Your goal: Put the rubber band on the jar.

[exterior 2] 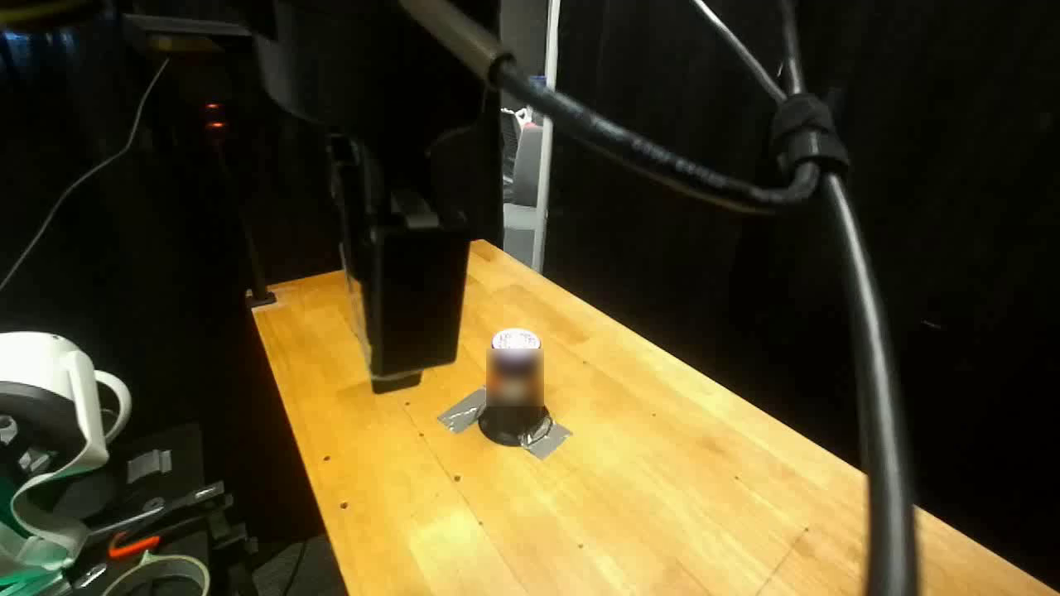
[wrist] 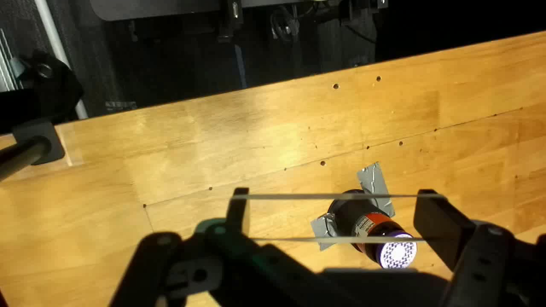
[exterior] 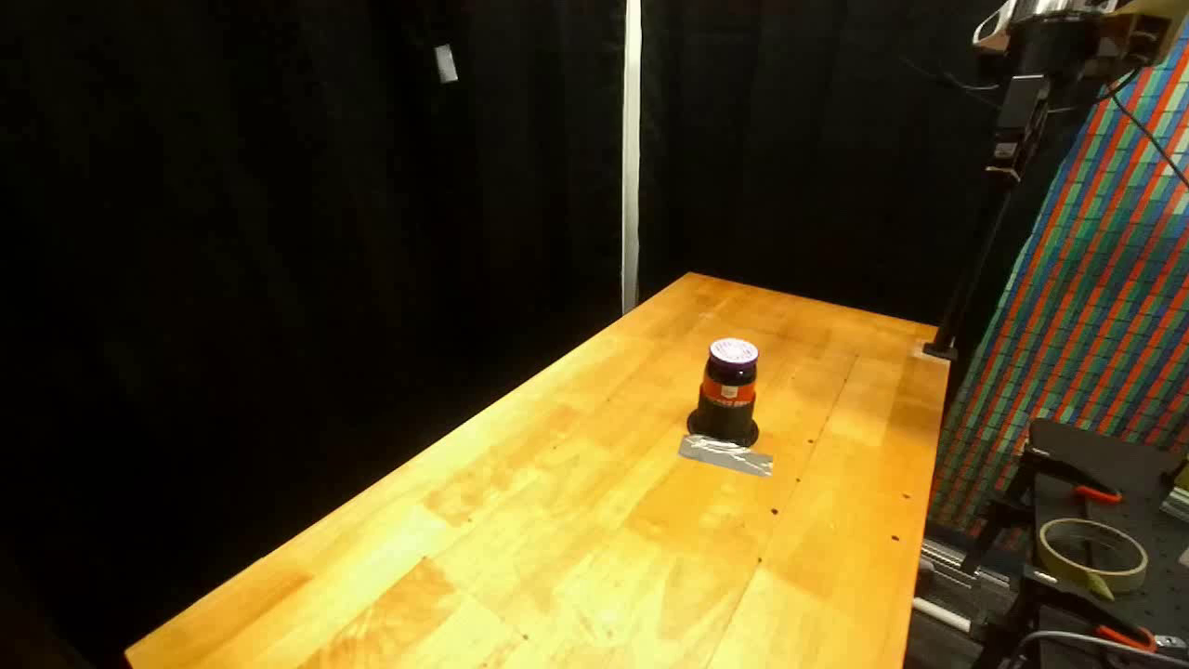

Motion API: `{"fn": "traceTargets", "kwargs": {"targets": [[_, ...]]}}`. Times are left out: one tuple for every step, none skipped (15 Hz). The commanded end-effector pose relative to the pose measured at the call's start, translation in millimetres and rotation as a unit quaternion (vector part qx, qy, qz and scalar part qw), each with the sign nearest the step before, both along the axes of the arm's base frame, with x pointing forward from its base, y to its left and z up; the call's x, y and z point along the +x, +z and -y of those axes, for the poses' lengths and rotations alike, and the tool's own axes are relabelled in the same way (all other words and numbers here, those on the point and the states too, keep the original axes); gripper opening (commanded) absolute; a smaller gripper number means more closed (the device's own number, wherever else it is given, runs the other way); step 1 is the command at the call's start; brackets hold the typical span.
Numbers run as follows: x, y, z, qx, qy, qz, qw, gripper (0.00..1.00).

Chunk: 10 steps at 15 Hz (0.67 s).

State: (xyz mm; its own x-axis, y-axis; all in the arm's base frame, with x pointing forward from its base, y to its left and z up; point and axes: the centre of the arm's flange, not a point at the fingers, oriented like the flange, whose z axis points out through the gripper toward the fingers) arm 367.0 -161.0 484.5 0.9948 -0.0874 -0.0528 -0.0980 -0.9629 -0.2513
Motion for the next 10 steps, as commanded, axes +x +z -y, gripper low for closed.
{"fn": "traceTargets", "kwargs": {"targets": [[0.3,1.5,0.4,-0.001,0.000,0.002,1.0000,1.00],[0.5,3.0,0.7,-0.001,0.000,0.003,1.0000,1.00],[0.3,4.0,0.8,-0.001,-0.001,0.004,1.0000,1.00],[0.3,4.3,0.8,-0.001,-0.001,0.005,1.0000,1.00],[15.3,1.5,-15.2,-0.026,-0.005,-0.008,0.9996,1.00],[37.0,-4.8,-40.7,-0.047,-0.012,-0.019,0.9986,1.00],[51.6,-11.1,-60.5,-0.063,-0.012,-0.028,0.9975,1.00],[66.1,-20.0,-80.6,-0.082,-0.008,-0.035,0.9959,1.00],[77.7,-27.4,-102.1,-0.100,0.000,-0.044,0.9940,1.00],[91.3,-37.9,-124.8,-0.114,0.010,-0.057,0.9918,1.00]]}}
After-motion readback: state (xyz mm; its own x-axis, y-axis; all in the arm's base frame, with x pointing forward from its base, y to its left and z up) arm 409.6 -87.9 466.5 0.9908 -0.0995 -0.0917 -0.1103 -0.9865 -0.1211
